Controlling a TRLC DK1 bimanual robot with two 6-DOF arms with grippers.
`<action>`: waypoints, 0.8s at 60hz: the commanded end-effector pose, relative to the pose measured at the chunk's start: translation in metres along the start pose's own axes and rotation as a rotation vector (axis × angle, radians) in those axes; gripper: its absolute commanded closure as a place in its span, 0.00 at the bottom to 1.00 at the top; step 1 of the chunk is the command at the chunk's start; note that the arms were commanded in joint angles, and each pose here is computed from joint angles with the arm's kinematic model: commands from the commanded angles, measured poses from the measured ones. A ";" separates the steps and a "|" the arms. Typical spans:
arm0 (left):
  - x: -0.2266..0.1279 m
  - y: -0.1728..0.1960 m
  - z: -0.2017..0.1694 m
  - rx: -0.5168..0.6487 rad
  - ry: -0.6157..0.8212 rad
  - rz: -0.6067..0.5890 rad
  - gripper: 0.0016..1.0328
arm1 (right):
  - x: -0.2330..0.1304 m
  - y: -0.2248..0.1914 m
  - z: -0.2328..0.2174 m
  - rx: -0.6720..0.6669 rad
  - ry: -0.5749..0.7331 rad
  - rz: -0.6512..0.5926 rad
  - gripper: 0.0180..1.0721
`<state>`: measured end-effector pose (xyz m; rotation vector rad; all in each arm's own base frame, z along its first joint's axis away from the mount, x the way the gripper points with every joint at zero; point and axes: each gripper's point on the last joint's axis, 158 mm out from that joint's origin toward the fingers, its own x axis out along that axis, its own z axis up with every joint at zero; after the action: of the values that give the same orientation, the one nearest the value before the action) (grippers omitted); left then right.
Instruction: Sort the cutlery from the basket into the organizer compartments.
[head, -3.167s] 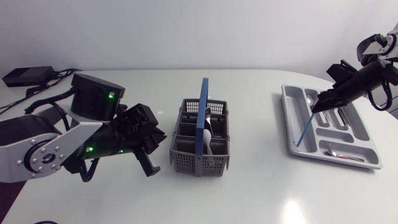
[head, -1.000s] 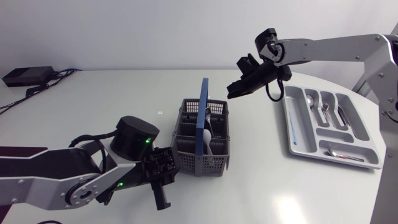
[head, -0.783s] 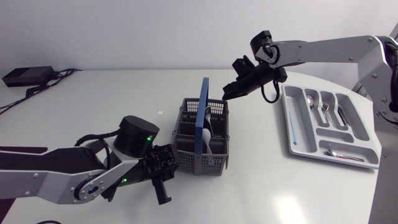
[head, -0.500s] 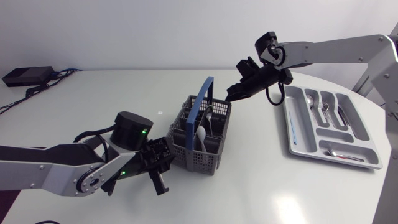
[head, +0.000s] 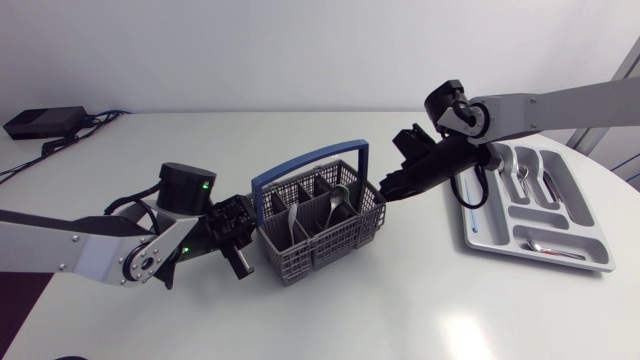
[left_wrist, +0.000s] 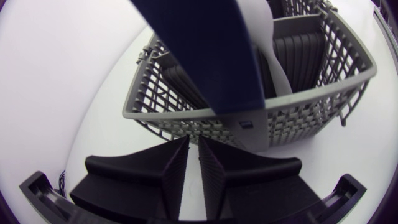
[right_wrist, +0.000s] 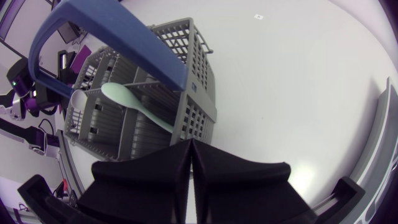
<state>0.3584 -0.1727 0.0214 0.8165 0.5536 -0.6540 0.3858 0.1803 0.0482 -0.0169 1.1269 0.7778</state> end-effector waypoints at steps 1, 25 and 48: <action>0.007 0.009 0.007 0.016 -0.021 0.013 0.85 | -0.008 0.013 -0.010 -0.015 -0.008 0.007 0.94; 0.030 0.043 0.001 -0.046 -0.024 0.049 0.85 | -0.024 0.031 -0.037 -0.022 -0.015 0.000 0.94; -0.003 0.050 -0.007 -0.080 -0.066 0.072 0.84 | -0.055 0.033 -0.032 -0.032 -0.094 -0.095 0.93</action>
<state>0.3998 -0.1450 0.0297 0.7348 0.5231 -0.5853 0.3362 0.1621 0.0883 -0.0753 1.0164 0.7234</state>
